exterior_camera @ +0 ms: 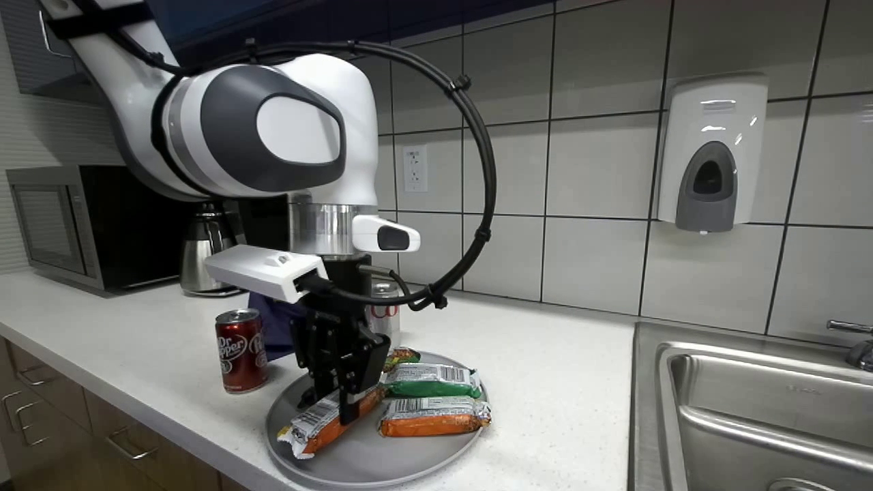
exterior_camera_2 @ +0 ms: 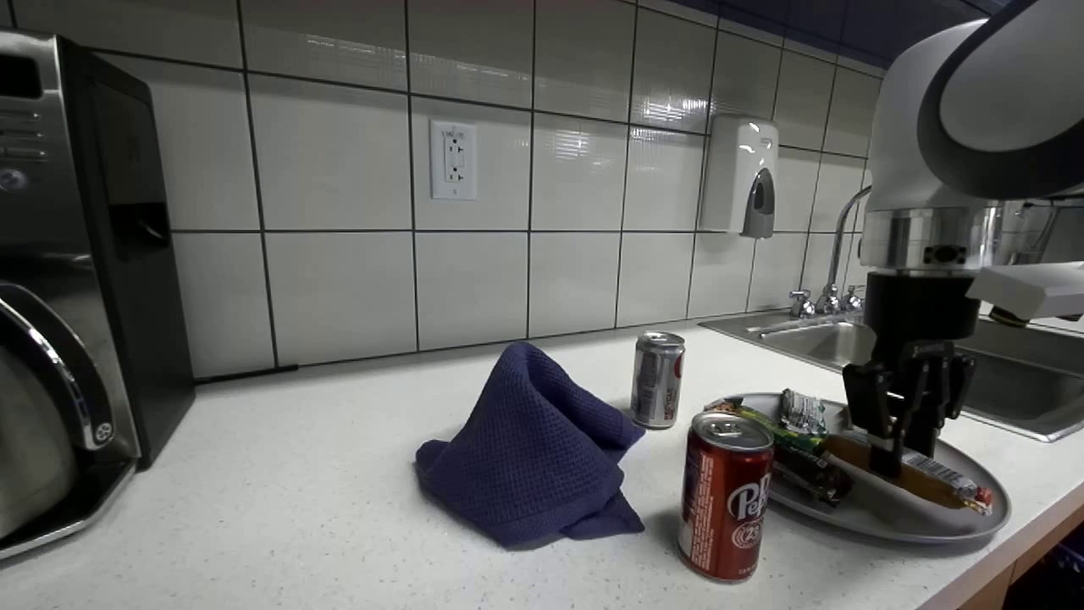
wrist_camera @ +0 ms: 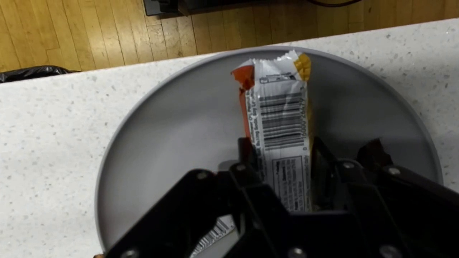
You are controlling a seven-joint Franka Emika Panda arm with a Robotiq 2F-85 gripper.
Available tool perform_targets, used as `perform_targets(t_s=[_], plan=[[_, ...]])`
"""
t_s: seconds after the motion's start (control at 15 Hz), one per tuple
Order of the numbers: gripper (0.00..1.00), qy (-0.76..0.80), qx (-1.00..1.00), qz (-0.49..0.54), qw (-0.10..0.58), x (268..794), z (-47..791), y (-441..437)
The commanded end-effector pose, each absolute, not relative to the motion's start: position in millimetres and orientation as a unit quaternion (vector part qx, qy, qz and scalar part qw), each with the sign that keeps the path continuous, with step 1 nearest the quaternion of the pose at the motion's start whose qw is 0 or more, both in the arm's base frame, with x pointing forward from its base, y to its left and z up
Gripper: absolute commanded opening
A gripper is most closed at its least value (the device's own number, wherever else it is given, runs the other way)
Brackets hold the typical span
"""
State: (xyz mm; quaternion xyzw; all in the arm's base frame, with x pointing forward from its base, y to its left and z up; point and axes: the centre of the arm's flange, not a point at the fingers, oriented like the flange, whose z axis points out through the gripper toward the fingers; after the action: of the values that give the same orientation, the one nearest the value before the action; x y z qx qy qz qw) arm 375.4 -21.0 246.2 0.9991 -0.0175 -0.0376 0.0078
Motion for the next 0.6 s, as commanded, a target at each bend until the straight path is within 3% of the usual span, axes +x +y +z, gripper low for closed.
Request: perform_targets(t_s=[0.0,0.07,0.4,0.53], plan=[[0.17,-0.027,0.999,-0.028,0.01,374.3,241.0,-15.2],[0.65,-0.028,0.999,-0.028,0.01,374.7,240.9,-15.3],[0.96,-0.029,0.999,-0.027,0.006,375.1,248.2,-18.0],[1.0,-0.031,0.999,-0.025,0.002,374.9,255.3,-20.7]])
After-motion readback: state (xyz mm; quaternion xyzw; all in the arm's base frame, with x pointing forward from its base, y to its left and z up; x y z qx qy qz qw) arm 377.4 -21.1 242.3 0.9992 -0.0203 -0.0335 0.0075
